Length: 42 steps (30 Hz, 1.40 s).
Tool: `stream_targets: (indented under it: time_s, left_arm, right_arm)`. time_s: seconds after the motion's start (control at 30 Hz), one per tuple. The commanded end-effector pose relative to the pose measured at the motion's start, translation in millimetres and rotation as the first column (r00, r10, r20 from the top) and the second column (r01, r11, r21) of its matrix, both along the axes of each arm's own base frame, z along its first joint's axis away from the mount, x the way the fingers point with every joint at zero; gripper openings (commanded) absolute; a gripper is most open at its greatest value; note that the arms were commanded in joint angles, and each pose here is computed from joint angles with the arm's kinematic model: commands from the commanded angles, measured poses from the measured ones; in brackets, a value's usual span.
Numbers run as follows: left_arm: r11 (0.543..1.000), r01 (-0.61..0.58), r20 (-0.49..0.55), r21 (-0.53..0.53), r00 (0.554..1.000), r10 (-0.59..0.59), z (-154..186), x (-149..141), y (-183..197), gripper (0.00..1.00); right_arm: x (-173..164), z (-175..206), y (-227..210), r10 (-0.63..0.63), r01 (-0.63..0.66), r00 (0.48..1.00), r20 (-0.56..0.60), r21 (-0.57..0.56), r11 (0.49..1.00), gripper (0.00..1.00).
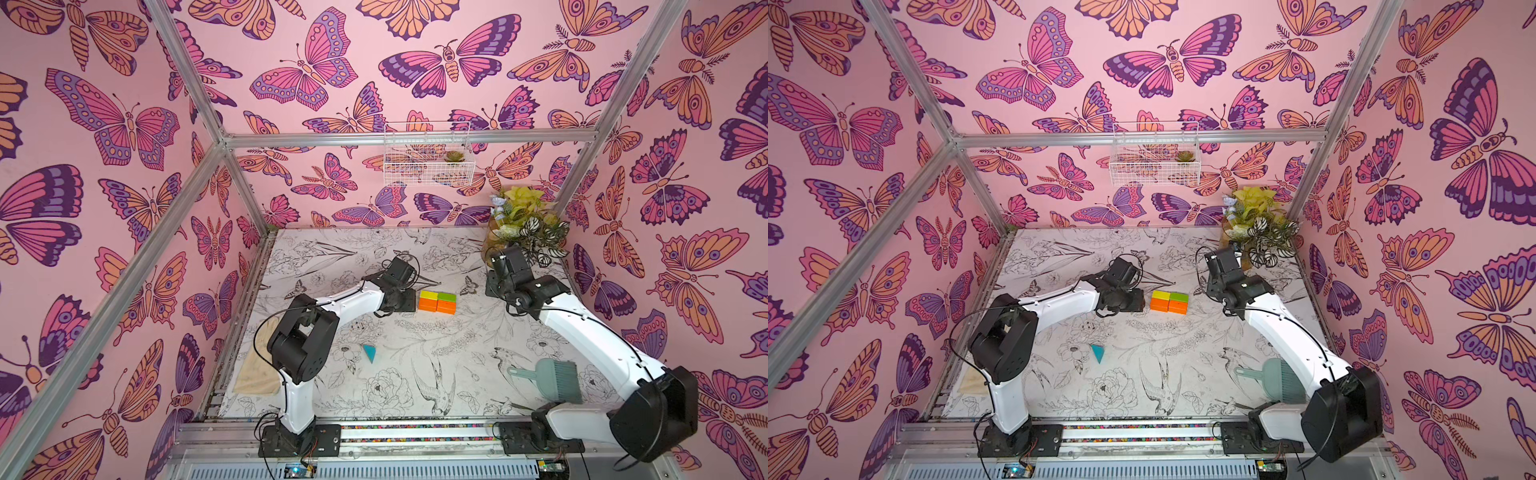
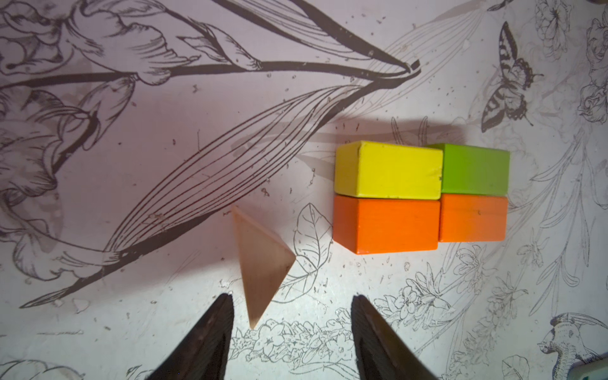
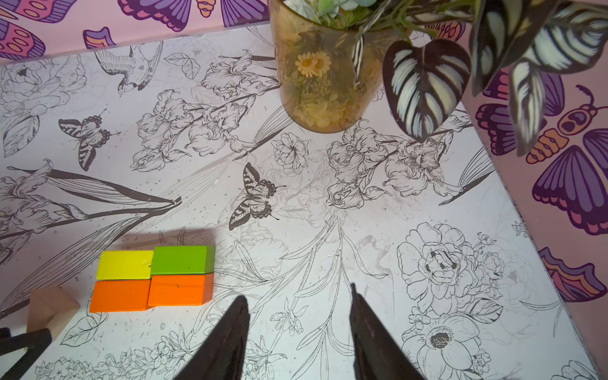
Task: Assemble a piece of candy with building blocks
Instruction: Assemble the building block at the center of the board.
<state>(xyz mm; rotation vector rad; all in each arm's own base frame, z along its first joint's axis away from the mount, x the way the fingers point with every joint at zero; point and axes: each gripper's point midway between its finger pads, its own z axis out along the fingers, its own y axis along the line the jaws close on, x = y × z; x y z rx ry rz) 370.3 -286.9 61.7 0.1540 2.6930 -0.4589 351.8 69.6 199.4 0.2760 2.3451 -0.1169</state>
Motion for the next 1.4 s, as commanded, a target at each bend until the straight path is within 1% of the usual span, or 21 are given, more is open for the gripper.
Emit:
stream_targets:
  time_s: [0.0, 0.13, 0.43, 0.93, 1.03, 1.17, 1.37]
  left_arm:
    - [0.999, -0.031, -0.032, 0.042, 0.999, 0.032, -13, 1, 8, 0.60]
    - [0.999, -0.031, -0.053, 0.041, 0.998, 0.033, -17, 2, 7, 0.59]
    - [0.996, -0.054, -0.057, 0.068, 0.997, 0.058, -19, 3, 17, 0.56]
    - [0.997, -0.041, -0.072, 0.066, 0.996, 0.046, -25, 7, 12, 0.49]
    - [0.997, -0.044, -0.074, 0.069, 0.996, 0.049, -26, 8, 13, 0.45]
    - [0.997, -0.043, -0.072, 0.070, 0.996, 0.049, -26, 9, 13, 0.34]
    - [0.997, -0.037, -0.079, 0.073, 0.996, 0.043, -27, 10, 13, 0.32]
  right_arm:
    - [2, -4, -1, 0.005, -0.005, 1.000, -0.008, -0.004, 1.000, 0.52]
    - [2, -6, -2, 0.005, -0.005, 1.000, -0.014, -0.001, 1.000, 0.52]
    - [3, -11, -1, 0.008, -0.008, 1.000, -0.025, 0.006, 1.000, 0.52]
    - [2, -15, -3, 0.014, -0.015, 0.999, -0.036, -0.009, 1.000, 0.52]
    - [2, -15, -3, 0.017, -0.017, 0.999, -0.036, -0.009, 1.000, 0.52]
    - [3, -16, -3, 0.018, -0.018, 0.999, -0.040, -0.010, 1.000, 0.52]
    - [3, -17, -2, 0.024, -0.024, 0.999, -0.044, -0.011, 1.000, 0.52]
